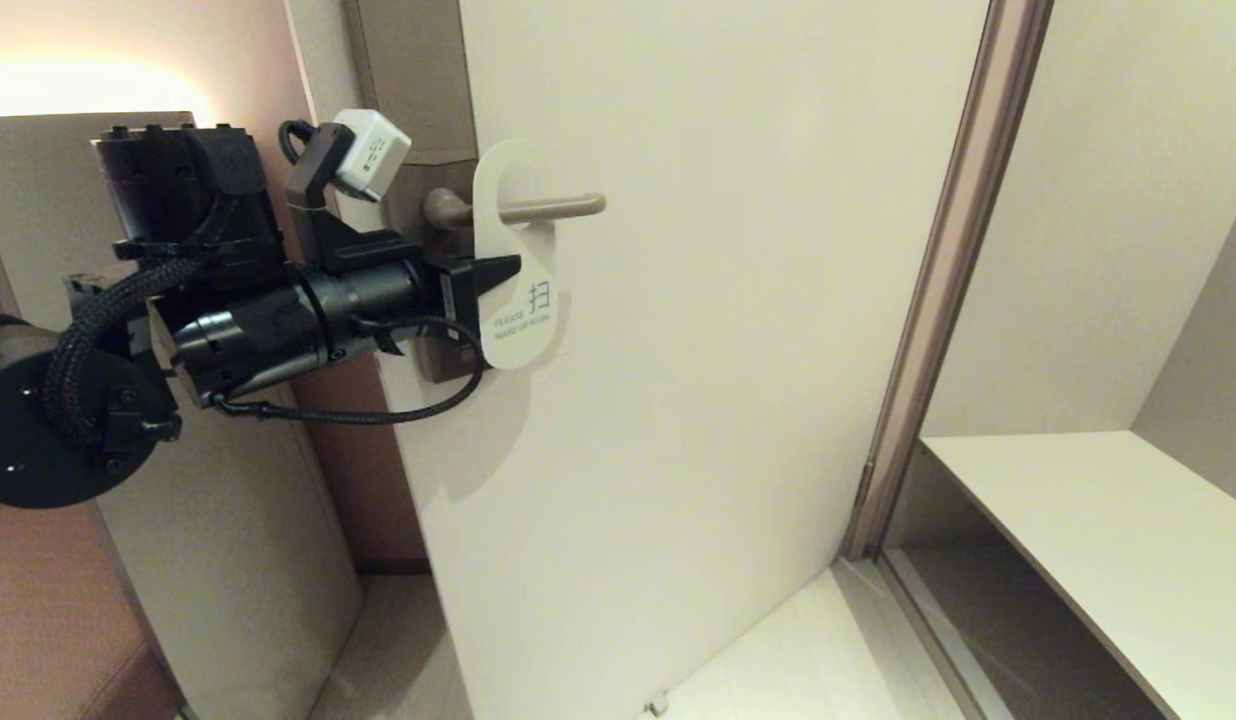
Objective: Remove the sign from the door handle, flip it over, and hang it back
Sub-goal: Take down the sign
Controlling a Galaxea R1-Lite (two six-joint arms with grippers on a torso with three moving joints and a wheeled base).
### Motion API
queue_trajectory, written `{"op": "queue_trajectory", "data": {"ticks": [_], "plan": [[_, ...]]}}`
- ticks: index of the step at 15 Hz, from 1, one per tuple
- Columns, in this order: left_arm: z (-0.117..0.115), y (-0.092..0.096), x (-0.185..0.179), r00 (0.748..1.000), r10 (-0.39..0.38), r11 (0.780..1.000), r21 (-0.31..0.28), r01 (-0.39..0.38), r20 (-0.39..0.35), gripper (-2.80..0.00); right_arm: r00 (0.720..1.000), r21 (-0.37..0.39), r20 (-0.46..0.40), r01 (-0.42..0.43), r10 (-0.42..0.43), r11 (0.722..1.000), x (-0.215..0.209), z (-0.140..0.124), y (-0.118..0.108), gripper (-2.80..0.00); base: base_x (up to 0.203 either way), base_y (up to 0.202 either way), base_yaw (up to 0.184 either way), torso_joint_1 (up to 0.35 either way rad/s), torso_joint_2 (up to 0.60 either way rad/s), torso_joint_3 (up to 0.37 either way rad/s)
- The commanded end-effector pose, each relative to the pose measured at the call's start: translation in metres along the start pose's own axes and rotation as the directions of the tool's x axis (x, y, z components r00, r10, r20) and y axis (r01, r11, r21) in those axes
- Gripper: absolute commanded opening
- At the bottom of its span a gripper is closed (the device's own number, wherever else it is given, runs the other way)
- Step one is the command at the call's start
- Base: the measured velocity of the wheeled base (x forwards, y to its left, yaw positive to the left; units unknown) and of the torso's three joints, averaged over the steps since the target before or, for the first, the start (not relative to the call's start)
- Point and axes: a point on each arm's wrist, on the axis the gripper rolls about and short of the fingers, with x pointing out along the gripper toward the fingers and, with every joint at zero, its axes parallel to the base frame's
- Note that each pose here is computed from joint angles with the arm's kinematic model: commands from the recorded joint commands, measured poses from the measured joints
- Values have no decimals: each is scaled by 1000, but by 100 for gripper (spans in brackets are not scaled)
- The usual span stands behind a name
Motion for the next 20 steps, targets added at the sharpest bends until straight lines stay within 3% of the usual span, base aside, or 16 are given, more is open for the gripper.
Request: {"op": "queue_trajectory", "data": {"ticks": [1, 4, 20], "plan": [[-3, 1, 3, 1000, 8, 1000, -1, -8, -8, -280, 1000, 0, -1, -2, 2, 1000, 0, 0, 0, -280, 0, 0, 0, 0, 0, 0], [-8, 2, 8, 999, 48, 998, 33, -47, -24, -280, 1000, 0, -1, -1, 1, 1000, 0, 0, 0, -280, 0, 0, 0, 0, 0, 0], [-10, -17, 31, 969, 225, 973, 65, -220, -99, -280, 1000, 0, -1, 0, 0, 1000, 0, 0, 0, -280, 0, 0, 0, 0, 0, 0]]}}
